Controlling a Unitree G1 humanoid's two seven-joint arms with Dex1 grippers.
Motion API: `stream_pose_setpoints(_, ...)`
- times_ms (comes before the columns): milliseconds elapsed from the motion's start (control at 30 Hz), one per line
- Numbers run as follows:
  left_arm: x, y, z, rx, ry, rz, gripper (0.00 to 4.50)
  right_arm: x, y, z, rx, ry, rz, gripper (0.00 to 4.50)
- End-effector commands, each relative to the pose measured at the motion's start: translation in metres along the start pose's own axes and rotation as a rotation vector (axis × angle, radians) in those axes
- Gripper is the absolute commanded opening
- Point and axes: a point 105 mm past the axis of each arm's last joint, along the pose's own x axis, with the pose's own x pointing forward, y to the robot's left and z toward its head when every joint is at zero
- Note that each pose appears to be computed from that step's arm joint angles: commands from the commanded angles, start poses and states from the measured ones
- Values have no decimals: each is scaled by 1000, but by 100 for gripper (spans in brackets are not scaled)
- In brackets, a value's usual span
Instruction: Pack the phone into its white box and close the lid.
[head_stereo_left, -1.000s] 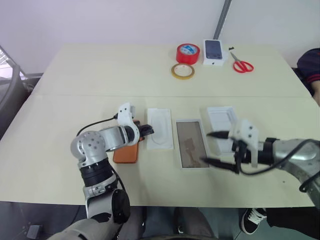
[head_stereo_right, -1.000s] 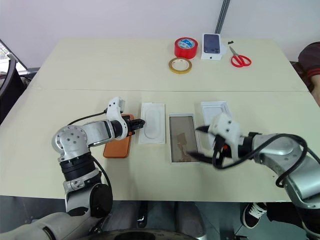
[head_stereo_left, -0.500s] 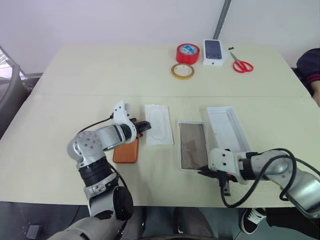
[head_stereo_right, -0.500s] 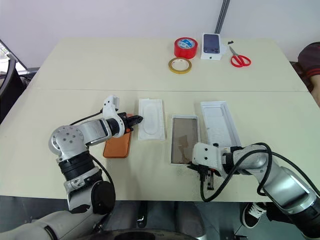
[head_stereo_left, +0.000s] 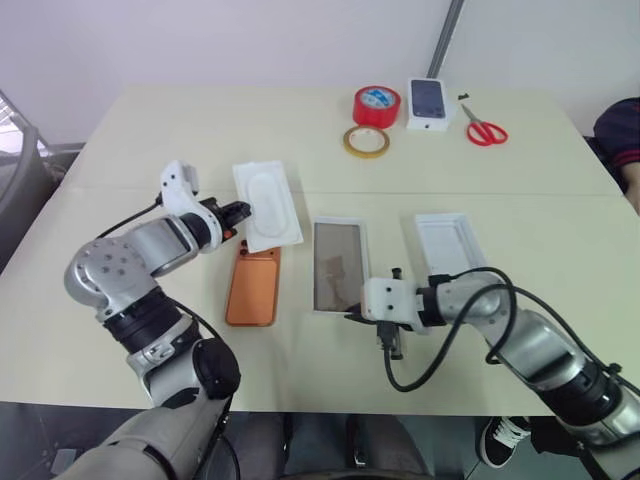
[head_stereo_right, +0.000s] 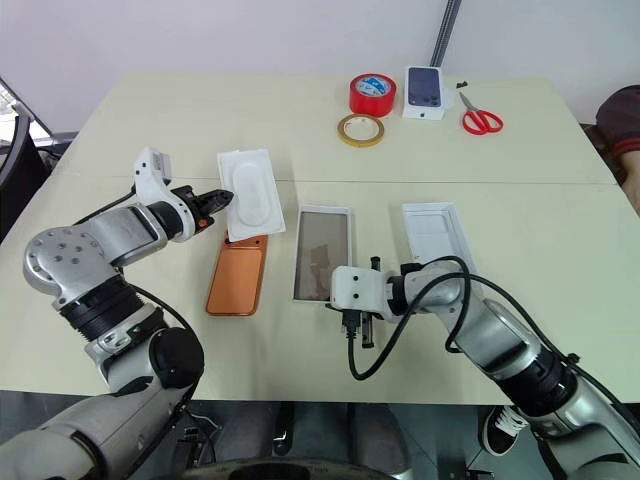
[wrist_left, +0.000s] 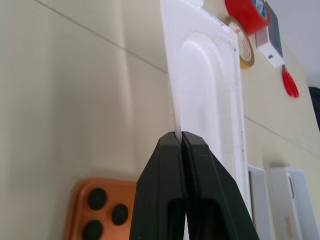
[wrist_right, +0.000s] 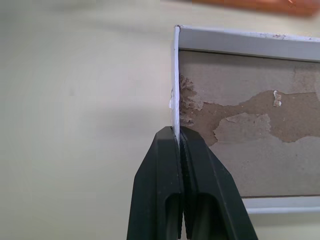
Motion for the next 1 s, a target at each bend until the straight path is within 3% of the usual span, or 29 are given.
stream_pose_setpoints(33,-4,-16,6,34,-24,-60,0,0,-9,8,-29,-21,-24,60)
stream_pose_setpoints(100,-1,-19,-2,46,-4,-67,0,-7,-14,13,-4,-52,-45,132)
stream_pose_setpoints(233,6,-39,-27,51,48,-134,0,-34,-28,16,73,-95,-130,329)
stream_pose_setpoints(433,11,-51,-68,63,142,-153,0,-59,-37,5,102,-59,-200,329)
stream_pose_setpoints(733,8,-56,-98,92,237,-195,0,-55,-37,-1,97,-49,-223,329)
stream_pose_setpoints(767,7,-56,-100,101,244,-197,62,-55,-37,0,97,-50,-224,333)
stream_pose_setpoints(800,6,-55,-102,108,249,-198,85,-54,-38,0,96,-51,-226,333)
stream_pose_setpoints(867,4,-54,-103,109,251,-197,176,-55,-41,0,92,-54,-237,333)
stream_pose_setpoints(967,-1,-57,-90,112,213,-236,331,-55,-46,5,98,-80,-251,333)
stream_pose_setpoints(1000,-4,-57,-84,113,193,-251,377,-55,-48,7,104,-89,-253,307)
